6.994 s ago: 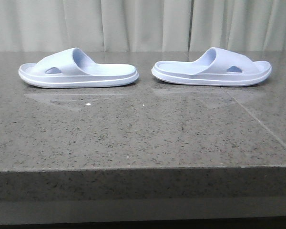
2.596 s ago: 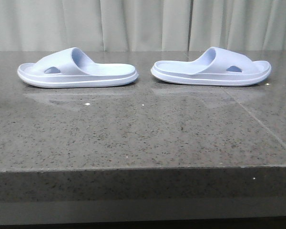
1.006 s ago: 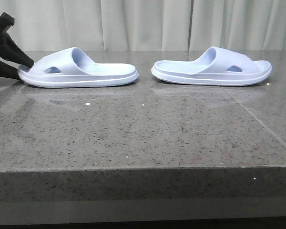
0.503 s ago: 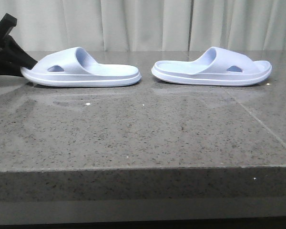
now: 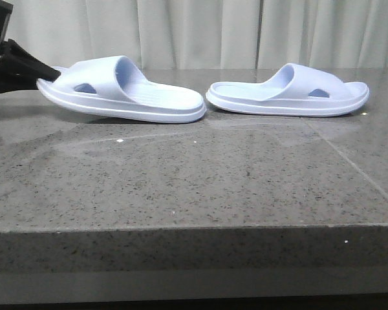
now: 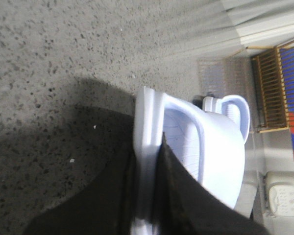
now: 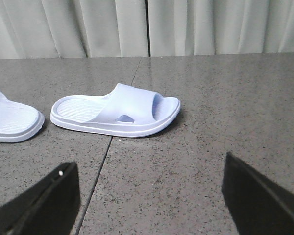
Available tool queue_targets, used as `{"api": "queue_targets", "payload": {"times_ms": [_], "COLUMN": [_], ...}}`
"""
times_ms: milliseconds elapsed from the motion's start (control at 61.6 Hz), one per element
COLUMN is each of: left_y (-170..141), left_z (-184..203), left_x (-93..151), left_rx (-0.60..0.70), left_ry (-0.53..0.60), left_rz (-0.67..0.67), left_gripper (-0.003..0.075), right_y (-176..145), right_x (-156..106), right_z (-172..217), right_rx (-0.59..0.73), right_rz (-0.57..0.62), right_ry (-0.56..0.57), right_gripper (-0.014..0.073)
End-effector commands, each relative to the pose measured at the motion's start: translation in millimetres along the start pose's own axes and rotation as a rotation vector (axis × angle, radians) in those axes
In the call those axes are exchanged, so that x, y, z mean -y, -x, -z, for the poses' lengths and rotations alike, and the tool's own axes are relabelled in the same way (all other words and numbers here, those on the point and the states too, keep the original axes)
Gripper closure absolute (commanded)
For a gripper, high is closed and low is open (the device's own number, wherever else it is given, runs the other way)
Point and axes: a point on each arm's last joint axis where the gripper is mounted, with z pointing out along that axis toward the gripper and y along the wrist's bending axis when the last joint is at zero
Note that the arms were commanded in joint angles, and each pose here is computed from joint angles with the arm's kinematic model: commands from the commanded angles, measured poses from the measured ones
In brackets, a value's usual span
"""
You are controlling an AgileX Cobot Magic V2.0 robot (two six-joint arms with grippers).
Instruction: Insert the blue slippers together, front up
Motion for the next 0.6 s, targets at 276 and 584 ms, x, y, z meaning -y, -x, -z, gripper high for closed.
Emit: {"api": "queue_targets", "payload": {"times_ms": [276,584], "left_y": [10.0,10.0], "left_z": [17.5,17.5], "left_x": [26.3,26.3], "left_rx": [0.075,0.075], "left_ry": [-0.160,-0.160], "left_rz": [0.069,0.069], "left_gripper": [0.0741,0.0741], "right_y": [16.5,16.5], "right_x": [-0.9,-0.9], "right_z": [0.4,-0.2], "right_rx": [0.093,0.091], "right_rz": [0.015,0.014], "right_ry": [-0.001,-0.002], "right_gripper": [-0.0016,-0.0013]}}
